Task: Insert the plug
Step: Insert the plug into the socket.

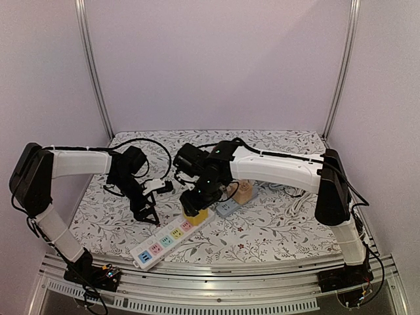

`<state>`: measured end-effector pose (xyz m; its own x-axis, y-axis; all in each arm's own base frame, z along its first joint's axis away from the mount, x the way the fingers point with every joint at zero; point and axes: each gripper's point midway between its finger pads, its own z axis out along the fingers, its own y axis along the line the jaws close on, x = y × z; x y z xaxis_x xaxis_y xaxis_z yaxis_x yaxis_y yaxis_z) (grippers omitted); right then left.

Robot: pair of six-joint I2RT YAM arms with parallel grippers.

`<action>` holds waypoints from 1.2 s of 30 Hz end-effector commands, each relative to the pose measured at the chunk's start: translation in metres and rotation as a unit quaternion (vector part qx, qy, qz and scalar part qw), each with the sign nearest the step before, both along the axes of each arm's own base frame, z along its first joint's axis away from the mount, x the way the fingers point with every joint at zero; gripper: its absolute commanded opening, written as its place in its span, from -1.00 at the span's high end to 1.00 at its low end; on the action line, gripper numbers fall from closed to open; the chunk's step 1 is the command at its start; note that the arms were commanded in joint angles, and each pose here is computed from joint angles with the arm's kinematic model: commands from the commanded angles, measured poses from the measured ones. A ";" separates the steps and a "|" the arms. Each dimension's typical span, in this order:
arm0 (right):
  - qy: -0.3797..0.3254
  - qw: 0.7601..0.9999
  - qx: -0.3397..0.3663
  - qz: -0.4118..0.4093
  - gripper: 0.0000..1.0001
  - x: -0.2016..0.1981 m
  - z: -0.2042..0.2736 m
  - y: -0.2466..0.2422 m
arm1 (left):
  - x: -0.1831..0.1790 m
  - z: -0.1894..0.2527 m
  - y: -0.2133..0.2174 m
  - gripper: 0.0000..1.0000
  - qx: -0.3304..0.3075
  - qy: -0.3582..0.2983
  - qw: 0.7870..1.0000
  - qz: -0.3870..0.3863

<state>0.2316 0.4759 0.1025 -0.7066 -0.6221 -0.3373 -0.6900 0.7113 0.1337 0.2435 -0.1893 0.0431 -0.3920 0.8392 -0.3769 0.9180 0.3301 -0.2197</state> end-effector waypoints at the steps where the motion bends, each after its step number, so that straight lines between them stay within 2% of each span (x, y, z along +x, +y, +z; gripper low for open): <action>1: -0.026 1.000 0.003 0.006 1.00 0.005 0.005 -0.001 | -0.003 -0.006 -0.002 -0.99 0.005 0.003 1.000 -0.008; 13: -0.070 0.997 -0.029 0.024 1.00 0.007 0.013 -0.012 | -0.001 -0.006 -0.001 -0.99 0.008 0.001 1.000 -0.006; 20: -0.053 0.998 -0.020 0.040 1.00 -0.013 0.015 -0.005 | -0.001 -0.006 0.000 -0.99 0.011 0.000 1.000 -0.006; 36: -0.047 0.998 0.004 0.029 1.00 -0.012 0.000 0.007 | 0.000 -0.006 0.000 -0.99 0.012 -0.001 1.000 -0.006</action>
